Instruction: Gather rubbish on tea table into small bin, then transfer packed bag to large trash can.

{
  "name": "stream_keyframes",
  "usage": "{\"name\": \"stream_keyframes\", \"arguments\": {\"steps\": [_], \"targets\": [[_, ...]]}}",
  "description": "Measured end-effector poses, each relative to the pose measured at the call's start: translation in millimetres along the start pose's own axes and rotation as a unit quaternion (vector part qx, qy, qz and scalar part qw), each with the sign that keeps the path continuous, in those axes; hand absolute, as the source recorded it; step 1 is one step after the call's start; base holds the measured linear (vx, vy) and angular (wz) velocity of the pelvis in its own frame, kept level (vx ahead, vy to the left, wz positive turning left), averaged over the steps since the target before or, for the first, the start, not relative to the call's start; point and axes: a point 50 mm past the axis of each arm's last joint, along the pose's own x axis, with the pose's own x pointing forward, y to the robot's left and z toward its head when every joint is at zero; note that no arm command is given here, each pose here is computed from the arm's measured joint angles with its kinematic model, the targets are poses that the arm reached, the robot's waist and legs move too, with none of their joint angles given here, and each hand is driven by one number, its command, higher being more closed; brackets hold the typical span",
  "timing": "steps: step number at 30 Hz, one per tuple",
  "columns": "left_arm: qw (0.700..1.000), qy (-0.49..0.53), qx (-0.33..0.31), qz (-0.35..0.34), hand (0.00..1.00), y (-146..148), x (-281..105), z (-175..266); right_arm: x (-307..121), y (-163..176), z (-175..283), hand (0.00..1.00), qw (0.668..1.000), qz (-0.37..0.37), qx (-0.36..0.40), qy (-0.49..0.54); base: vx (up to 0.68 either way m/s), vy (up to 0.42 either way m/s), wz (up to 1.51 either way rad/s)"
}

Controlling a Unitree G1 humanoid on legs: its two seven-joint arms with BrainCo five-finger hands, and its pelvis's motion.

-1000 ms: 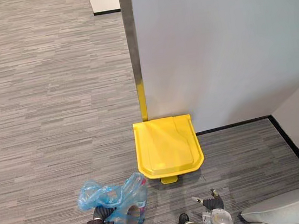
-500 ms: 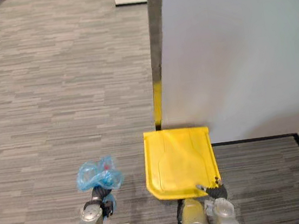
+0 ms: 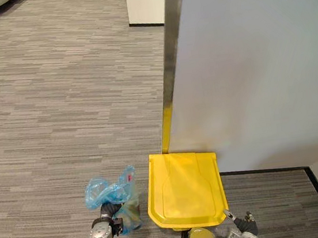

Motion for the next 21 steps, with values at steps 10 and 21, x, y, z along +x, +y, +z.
{"name": "stream_keyframes", "arguments": {"steps": [10,21], "targets": [[1.000,0.012,0.005,0.014,1.00,10.8,-3.4,-8.7,1.2,26.8,13.6,0.00,0.997,0.041,-0.066,-0.030,-0.16,-0.047,-0.25],[0.998,0.003,-0.052,0.018,1.00,-0.9,-5.5,-2.7,7.4,51.1,41.1,0.00,0.986,0.077,-0.125,-0.075,-0.18,-0.094,-0.24]]}}
